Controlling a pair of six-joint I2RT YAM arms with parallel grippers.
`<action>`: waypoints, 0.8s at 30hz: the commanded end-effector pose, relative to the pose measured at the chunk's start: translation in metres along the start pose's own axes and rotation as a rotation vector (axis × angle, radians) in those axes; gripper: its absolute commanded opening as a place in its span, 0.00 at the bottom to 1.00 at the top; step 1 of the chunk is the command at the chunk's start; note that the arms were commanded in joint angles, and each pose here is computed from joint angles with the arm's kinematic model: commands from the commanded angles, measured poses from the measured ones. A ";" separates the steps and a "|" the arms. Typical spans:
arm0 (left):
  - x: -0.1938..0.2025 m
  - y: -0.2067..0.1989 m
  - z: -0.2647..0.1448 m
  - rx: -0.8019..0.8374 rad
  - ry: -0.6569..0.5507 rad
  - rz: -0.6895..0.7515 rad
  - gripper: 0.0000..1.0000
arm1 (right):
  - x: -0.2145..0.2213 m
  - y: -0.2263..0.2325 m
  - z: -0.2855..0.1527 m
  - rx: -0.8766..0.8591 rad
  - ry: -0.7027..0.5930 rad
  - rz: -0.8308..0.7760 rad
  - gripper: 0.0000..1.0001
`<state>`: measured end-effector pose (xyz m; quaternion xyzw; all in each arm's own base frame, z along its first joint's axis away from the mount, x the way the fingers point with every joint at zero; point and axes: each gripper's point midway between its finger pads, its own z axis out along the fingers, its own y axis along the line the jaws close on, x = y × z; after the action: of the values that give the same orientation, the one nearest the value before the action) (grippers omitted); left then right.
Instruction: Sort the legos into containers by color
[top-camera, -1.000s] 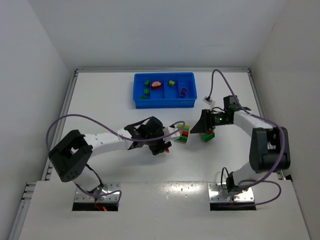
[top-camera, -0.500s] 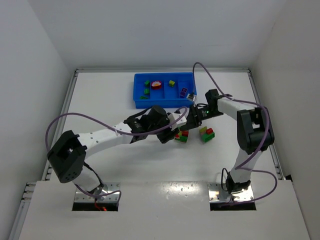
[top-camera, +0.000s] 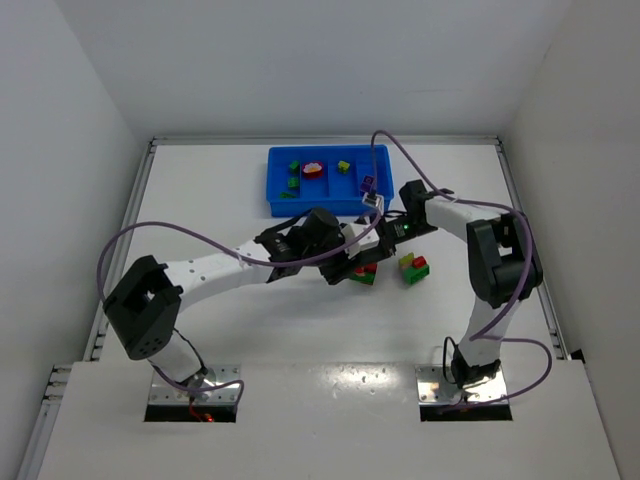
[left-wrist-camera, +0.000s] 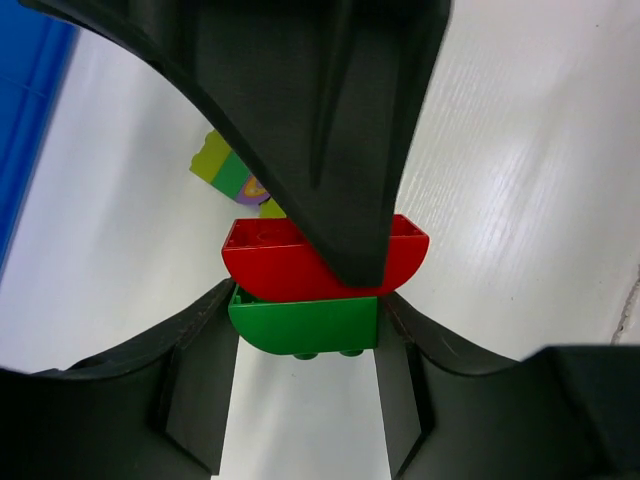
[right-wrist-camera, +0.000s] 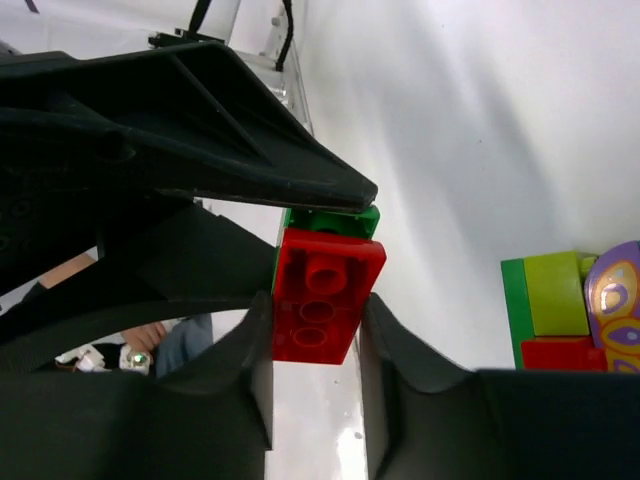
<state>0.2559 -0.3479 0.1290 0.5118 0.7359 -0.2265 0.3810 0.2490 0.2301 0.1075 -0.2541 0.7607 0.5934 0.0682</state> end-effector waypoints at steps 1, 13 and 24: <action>-0.023 -0.004 0.000 0.002 -0.064 0.010 0.29 | -0.011 0.016 0.000 -0.085 -0.038 -0.062 0.17; 0.007 -0.008 -0.017 -0.022 -0.031 0.022 0.29 | -0.035 0.019 -0.068 -0.037 -0.250 -0.106 0.00; 0.002 0.053 -0.050 -0.132 -0.062 -0.189 0.29 | -0.019 -0.011 -0.149 0.204 -0.438 -0.156 0.00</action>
<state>0.2596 -0.2979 0.1219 0.4680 0.7698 -0.2086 0.3806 0.3026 0.1014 0.1403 -0.1265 0.7681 0.5754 0.2510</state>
